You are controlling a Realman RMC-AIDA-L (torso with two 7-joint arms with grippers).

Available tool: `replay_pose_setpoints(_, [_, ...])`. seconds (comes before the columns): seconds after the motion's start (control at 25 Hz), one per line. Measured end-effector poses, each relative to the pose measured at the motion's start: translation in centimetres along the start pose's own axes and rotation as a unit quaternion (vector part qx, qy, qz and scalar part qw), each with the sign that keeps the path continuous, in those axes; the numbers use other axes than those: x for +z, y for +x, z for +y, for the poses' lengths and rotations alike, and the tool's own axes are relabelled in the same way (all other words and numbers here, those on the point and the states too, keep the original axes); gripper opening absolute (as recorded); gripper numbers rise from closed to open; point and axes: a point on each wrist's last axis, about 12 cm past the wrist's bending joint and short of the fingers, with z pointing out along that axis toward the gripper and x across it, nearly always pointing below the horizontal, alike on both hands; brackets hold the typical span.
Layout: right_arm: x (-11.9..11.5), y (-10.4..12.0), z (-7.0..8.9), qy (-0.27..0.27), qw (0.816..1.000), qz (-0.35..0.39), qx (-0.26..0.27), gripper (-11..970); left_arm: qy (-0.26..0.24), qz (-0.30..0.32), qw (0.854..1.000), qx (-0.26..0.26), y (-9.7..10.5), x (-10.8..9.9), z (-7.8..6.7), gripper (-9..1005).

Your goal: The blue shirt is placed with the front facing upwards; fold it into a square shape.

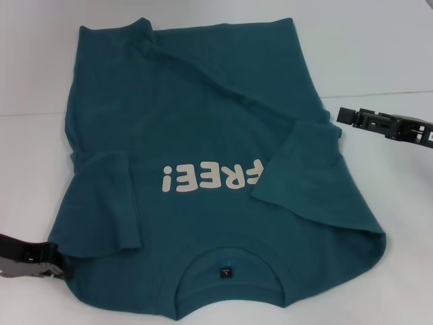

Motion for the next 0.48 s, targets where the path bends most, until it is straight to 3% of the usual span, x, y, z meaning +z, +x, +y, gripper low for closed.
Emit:
replay_pose_setpoints(0.32, [-1.4,1.3,-0.1,-0.01,0.998,0.063,0.004,903,-0.001,-0.002,1.0,-0.001,0.3,0.0,0.4,27])
replay_pose_setpoints(0.48, [-2.8,2.1,-0.6,0.005,0.993,0.109,0.051,901,0.001,0.001,1.0,0.002,0.6,0.1,0.5,27])
